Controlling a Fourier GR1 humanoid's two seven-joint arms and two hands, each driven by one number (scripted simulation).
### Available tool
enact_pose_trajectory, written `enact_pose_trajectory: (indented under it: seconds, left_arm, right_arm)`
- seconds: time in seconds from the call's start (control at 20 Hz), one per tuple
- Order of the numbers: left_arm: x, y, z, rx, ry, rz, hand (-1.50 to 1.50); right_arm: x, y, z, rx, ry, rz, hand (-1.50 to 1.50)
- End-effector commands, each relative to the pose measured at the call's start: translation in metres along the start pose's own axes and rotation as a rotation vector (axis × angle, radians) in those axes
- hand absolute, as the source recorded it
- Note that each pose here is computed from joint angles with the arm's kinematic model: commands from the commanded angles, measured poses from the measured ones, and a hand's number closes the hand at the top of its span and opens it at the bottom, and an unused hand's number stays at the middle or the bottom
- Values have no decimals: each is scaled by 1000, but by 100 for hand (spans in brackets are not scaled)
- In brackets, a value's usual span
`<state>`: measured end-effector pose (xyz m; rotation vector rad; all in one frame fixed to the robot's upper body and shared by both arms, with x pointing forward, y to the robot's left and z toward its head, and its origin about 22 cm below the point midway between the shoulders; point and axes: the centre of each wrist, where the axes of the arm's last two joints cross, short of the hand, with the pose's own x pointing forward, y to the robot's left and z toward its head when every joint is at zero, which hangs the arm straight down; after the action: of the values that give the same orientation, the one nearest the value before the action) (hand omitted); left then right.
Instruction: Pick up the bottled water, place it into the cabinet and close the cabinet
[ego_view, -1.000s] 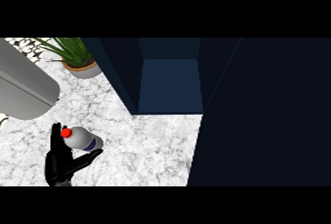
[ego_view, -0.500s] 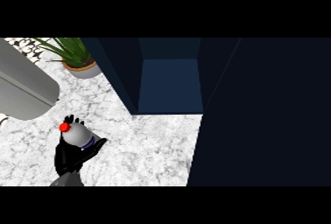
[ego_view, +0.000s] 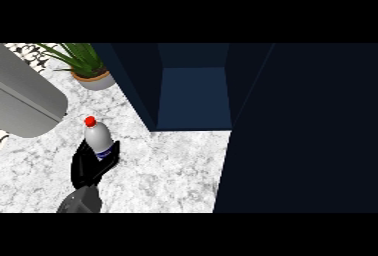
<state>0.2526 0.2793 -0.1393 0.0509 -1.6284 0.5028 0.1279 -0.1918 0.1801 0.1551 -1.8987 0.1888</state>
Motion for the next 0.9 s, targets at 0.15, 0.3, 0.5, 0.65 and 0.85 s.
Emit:
enact_pose_trajectory:
  seconds: [0.15,0.3,0.5,0.65,0.85]
  left_arm:
    - [3,-13,-13,-103,-93,-109,150]
    - [-5,-43,-13,-301,-64,-85,150]
    - [-20,-57,5,-463,-59,-48,150]
    - [-15,-81,-10,-484,-60,31,150]
    - [-10,-110,-13,-538,-36,85,150]
  right_arm:
    - [26,-14,24,-9,-58,-3,-150]
    - [27,-16,25,-21,-50,15,-150]
    - [24,-19,21,-72,-57,24,-150]
    - [17,-36,23,-60,-70,54,-150]
    - [10,-48,19,-65,-70,53,-150]
